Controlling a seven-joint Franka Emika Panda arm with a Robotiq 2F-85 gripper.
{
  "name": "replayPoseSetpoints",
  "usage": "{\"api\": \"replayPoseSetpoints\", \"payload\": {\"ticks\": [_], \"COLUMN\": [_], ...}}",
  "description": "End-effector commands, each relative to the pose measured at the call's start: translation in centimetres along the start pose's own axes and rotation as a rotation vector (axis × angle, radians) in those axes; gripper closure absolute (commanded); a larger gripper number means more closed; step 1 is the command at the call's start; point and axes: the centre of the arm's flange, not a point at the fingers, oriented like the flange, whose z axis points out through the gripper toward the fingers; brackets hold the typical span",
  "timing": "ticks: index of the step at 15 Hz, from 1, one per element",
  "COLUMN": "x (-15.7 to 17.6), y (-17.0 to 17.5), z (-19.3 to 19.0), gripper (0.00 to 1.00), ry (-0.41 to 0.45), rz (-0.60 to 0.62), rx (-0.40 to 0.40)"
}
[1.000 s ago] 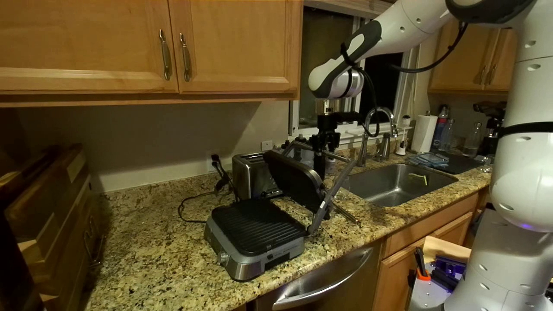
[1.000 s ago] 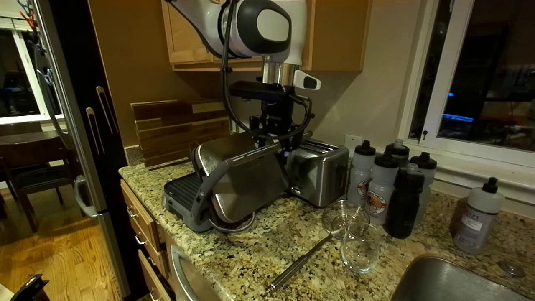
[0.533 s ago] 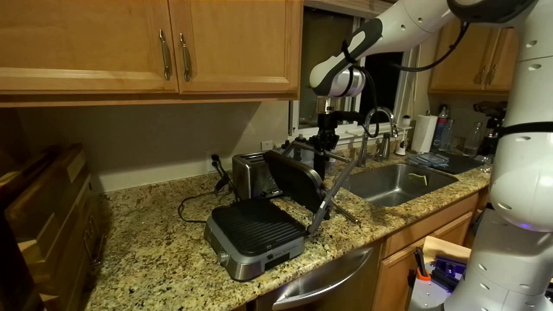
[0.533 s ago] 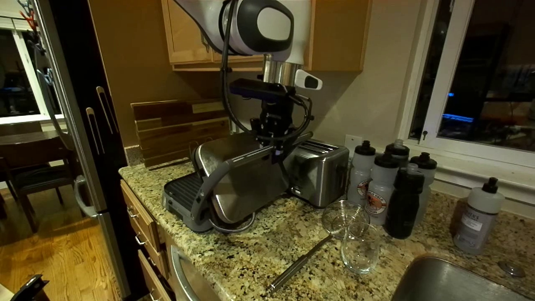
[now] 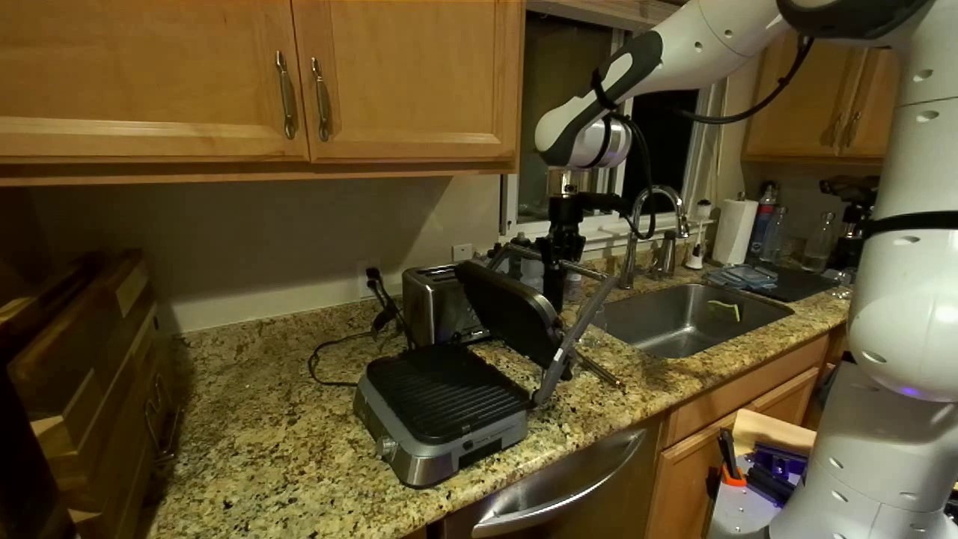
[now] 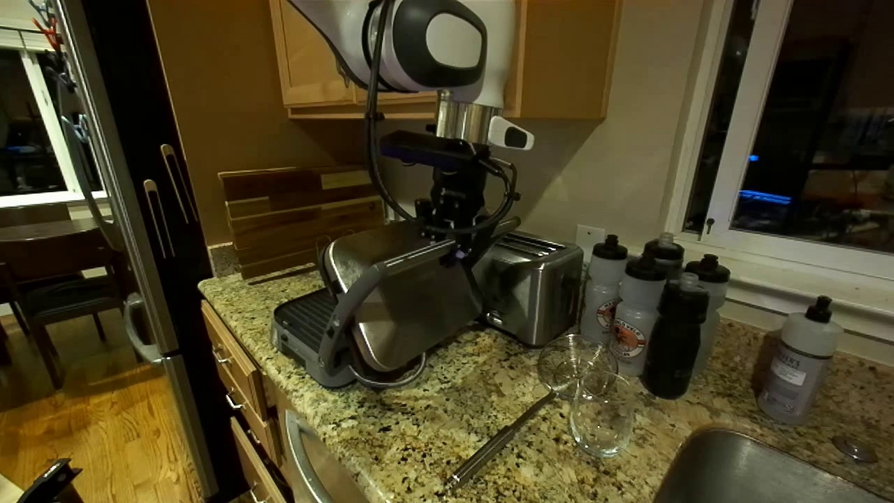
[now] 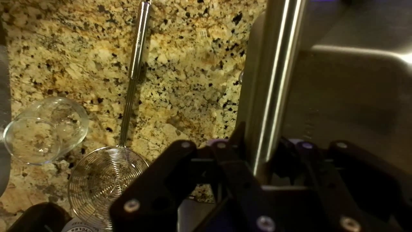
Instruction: Close the toaster.
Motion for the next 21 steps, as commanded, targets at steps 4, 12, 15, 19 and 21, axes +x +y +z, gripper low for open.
{"api": "replayPoseSetpoints", "payload": {"ticks": [4,12,15,19,21], "x": [-1.9,-0.6,-0.4,-0.5,-0.5], "y": [-4.0,-12.7,-16.0,-19.3,-19.7], "z": [-3.7,-4.1,-3.7,-3.3,-3.3], "gripper": [0.94,0.95,0.95,0.96,0.96], "ry": [0.051,0.064,0.062,0.061,0.067], "rz": [-0.108,-0.267,-0.336,-0.391,-0.388], "rx": [-0.005,-0.005,-0.01,-0.011,-0.008]}}
